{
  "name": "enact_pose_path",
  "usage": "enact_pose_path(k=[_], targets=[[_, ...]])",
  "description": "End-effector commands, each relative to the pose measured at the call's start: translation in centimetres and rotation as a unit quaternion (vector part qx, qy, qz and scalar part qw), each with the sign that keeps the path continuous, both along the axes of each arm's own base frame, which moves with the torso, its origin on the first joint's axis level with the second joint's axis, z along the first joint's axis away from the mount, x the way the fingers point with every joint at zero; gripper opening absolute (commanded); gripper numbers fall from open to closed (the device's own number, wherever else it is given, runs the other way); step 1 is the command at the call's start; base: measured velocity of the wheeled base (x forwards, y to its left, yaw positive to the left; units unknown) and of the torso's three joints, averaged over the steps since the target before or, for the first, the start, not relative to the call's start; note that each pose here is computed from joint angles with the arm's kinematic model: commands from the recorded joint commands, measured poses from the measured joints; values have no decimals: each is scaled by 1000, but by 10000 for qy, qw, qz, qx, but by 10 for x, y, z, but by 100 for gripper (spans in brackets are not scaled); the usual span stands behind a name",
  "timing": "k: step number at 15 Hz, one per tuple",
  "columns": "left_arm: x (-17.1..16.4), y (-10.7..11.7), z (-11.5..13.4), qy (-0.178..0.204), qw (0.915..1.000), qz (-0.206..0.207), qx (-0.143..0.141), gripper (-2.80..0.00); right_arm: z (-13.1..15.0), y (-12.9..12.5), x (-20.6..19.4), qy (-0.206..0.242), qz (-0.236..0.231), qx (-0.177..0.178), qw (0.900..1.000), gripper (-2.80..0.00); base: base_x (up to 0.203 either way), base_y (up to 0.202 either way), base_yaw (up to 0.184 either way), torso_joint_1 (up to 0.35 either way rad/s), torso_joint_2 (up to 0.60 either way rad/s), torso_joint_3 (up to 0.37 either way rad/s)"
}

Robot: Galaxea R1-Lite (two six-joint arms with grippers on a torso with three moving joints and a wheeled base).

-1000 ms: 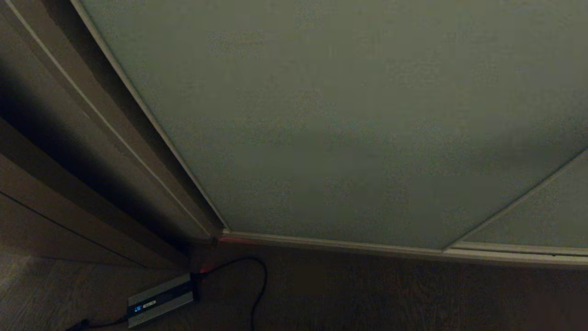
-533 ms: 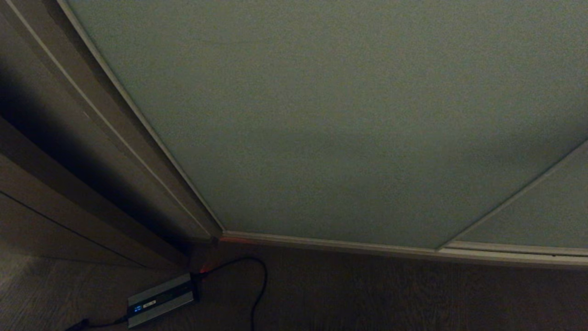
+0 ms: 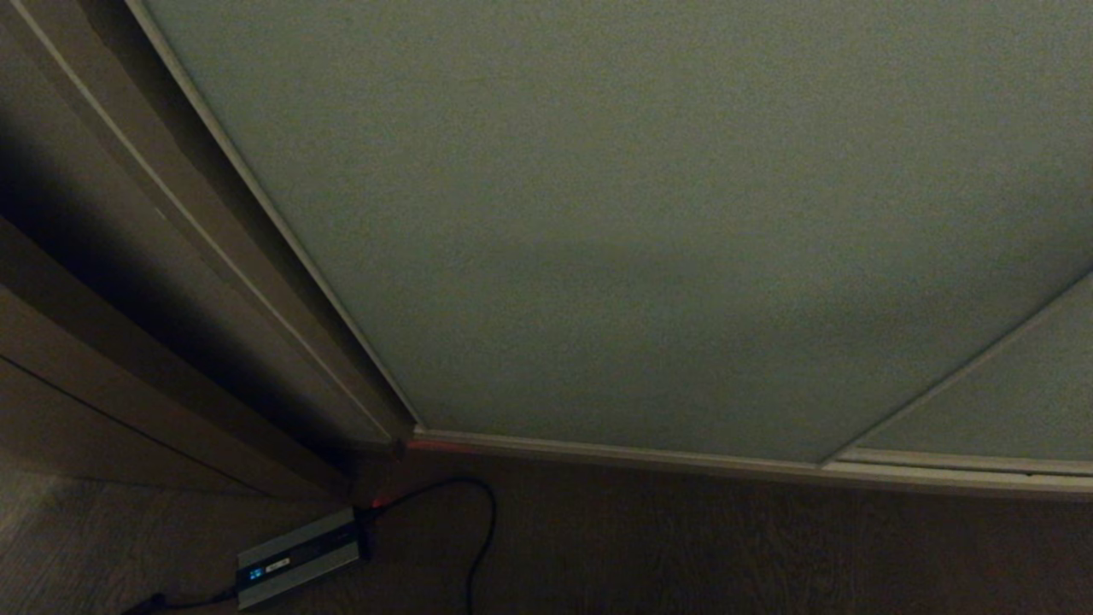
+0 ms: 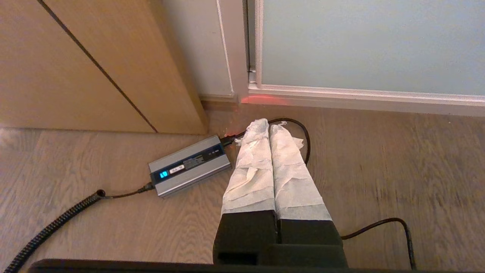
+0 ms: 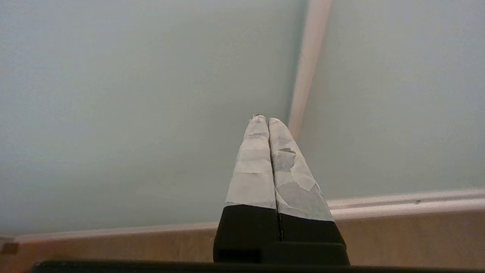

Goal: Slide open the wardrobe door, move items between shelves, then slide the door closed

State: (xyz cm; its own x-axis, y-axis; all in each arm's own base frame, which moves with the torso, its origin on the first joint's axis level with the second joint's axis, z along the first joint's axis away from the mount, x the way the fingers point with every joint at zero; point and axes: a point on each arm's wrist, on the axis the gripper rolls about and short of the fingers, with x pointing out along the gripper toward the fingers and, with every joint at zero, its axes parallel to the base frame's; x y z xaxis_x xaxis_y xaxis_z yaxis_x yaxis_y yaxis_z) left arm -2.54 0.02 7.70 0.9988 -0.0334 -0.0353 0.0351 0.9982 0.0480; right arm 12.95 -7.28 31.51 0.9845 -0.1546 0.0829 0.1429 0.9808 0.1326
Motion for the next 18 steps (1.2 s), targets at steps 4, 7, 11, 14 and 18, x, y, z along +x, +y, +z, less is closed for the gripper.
enact_pose_path(k=[4,7,11,14,18], targets=[[0,0,0,7,10000,-2,3,-280,4,12,-13,-139,-112,-149,9997,-280,0,0,0,0,0,0],[0,0,0,7,10000,-2,3,-280,-20,38,-30,59,364,-380,9986,-280,0,0,0,0,0,0],[0,0,0,7,10000,-2,3,-280,-92,68,-84,839,915,-965,9876,-280,0,0,0,0,0,0],[0,0,0,7,10000,-2,3,-280,-144,77,-127,932,1067,-1274,9817,-280,0,0,0,0,0,0],[0,0,0,14,10000,-2,3,-280,-212,76,-158,962,924,-1416,9809,-280,0,0,0,0,0,0]])
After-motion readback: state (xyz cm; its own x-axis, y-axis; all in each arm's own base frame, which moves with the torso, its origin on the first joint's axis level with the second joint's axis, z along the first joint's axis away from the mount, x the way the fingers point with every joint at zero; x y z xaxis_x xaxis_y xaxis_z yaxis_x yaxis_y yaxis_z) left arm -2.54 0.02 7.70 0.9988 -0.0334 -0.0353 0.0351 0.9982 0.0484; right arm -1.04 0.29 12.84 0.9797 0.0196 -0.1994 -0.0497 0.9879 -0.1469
